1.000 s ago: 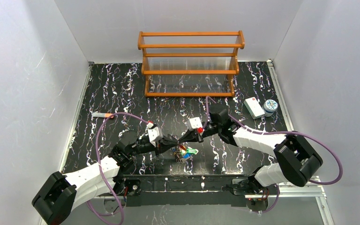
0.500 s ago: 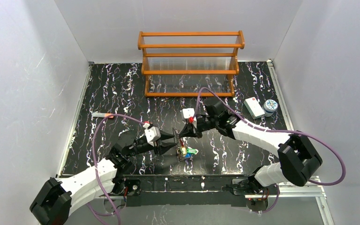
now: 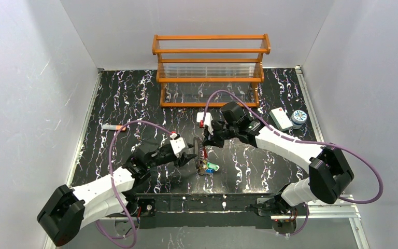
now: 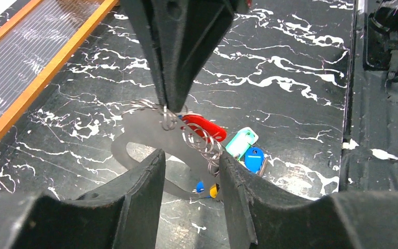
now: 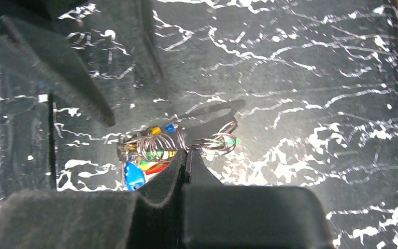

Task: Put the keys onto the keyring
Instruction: Adjust the key on the keyring.

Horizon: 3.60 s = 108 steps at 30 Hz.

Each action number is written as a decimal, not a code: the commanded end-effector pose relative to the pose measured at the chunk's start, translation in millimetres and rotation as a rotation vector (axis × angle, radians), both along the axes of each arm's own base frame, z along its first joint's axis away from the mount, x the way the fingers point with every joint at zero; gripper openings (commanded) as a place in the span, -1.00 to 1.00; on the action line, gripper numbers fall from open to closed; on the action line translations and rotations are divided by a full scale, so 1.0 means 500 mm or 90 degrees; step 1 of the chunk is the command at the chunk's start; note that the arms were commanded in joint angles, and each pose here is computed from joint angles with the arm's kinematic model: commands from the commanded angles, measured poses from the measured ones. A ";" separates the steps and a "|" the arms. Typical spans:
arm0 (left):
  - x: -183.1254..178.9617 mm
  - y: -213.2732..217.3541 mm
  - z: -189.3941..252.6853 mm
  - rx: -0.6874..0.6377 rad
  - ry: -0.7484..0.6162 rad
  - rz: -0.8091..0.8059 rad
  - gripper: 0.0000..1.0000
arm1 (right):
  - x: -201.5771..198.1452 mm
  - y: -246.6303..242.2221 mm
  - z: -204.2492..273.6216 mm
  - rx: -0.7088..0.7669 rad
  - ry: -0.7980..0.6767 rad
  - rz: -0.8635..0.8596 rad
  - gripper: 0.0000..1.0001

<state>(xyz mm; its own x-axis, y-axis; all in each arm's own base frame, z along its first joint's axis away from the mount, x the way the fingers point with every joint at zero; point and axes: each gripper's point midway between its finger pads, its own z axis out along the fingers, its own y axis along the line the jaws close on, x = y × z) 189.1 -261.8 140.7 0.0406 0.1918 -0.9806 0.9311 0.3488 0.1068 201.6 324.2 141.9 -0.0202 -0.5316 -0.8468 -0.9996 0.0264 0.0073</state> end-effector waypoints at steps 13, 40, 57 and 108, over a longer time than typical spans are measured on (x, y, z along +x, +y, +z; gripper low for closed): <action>0.021 -0.067 0.004 0.007 -0.057 -0.022 -0.23 | -0.036 -0.132 -0.147 -0.254 0.079 -0.101 -0.97; -0.030 -0.151 -0.086 0.071 -0.068 -0.157 -0.64 | -0.089 -0.052 -0.100 -0.108 0.104 0.043 -0.97; -0.002 -0.124 -0.097 0.086 -0.055 -0.071 -1.00 | -0.080 -0.051 -0.096 -0.091 0.079 0.027 -0.80; -0.009 -0.041 -0.023 -0.101 -0.075 0.063 -0.26 | -0.068 -0.079 -0.108 -0.027 0.063 0.002 -0.97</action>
